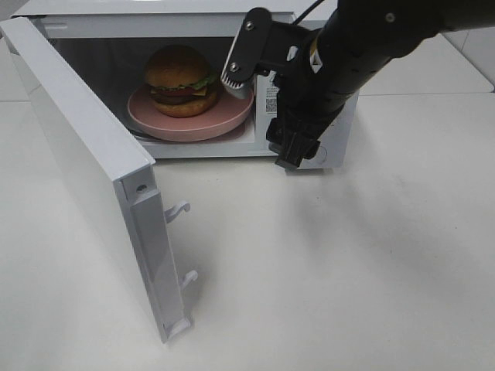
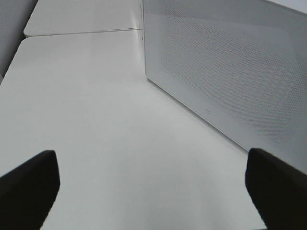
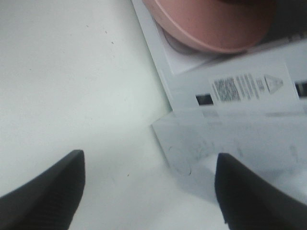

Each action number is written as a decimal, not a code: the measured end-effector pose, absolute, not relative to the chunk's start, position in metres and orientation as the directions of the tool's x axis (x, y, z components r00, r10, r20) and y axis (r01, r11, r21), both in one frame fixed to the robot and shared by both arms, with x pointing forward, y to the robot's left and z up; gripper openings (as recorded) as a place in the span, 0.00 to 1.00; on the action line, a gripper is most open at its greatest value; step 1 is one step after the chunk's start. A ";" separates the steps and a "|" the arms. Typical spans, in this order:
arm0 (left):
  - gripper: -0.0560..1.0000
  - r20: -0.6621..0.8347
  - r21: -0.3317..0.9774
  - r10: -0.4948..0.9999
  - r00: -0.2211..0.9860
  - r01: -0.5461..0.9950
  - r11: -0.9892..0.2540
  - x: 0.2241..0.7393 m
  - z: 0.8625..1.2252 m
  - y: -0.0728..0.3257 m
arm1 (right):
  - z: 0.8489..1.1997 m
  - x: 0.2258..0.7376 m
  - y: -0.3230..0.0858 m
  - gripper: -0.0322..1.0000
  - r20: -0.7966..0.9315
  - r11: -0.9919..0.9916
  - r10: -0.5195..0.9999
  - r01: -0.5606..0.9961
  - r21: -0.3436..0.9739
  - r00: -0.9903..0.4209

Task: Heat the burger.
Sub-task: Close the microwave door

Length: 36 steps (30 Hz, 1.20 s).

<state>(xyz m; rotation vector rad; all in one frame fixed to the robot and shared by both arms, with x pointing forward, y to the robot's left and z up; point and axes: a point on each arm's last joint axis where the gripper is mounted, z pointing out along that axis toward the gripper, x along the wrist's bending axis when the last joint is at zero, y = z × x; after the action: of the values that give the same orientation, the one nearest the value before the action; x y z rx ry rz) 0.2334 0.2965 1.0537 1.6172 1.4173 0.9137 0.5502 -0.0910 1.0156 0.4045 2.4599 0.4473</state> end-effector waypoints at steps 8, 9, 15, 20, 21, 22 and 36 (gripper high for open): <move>0.97 0.021 0.901 0.993 0.118 0.429 -0.070 0.233 1.054 0.296 | 1.028 0.536 -0.133 0.74 -0.388 0.760 0.643 0.489 0.427 -0.660; 0.97 0.021 0.901 0.993 0.118 0.429 -0.070 0.233 1.054 0.296 | 1.029 0.531 -0.144 0.74 -0.376 0.735 0.676 0.538 0.414 -0.634; 0.97 0.021 0.901 0.993 0.118 0.429 -0.070 0.233 1.054 0.296 | 1.039 0.518 -0.175 0.74 -0.347 0.644 0.765 0.637 0.425 -0.542; 0.97 0.021 0.901 0.993 0.118 0.429 -0.070 0.233 1.054 0.296 | 1.050 0.499 -0.215 0.74 -0.283 0.476 0.878 0.765 0.433 -0.386; 0.97 0.021 0.901 0.993 0.118 0.429 -0.070 0.233 1.054 0.296 | 1.050 0.499 -0.215 0.74 -0.283 0.476 0.878 0.765 0.433 -0.386; 0.97 0.021 0.901 0.993 0.118 0.429 -0.070 0.233 1.054 0.296 | 1.053 0.495 -0.221 0.74 -0.274 0.453 0.890 0.777 0.437 -0.365; 0.97 0.021 0.901 0.993 0.118 0.429 -0.070 0.233 1.054 0.296 | 1.078 0.413 -0.276 0.74 -0.137 0.152 0.986 0.863 0.482 -0.097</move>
<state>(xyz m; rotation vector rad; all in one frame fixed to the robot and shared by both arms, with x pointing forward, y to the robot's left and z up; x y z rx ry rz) 0.2334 0.2965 1.0537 1.6172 1.4173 0.9137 0.4131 -0.2756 1.0785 1.7606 2.0132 0.3915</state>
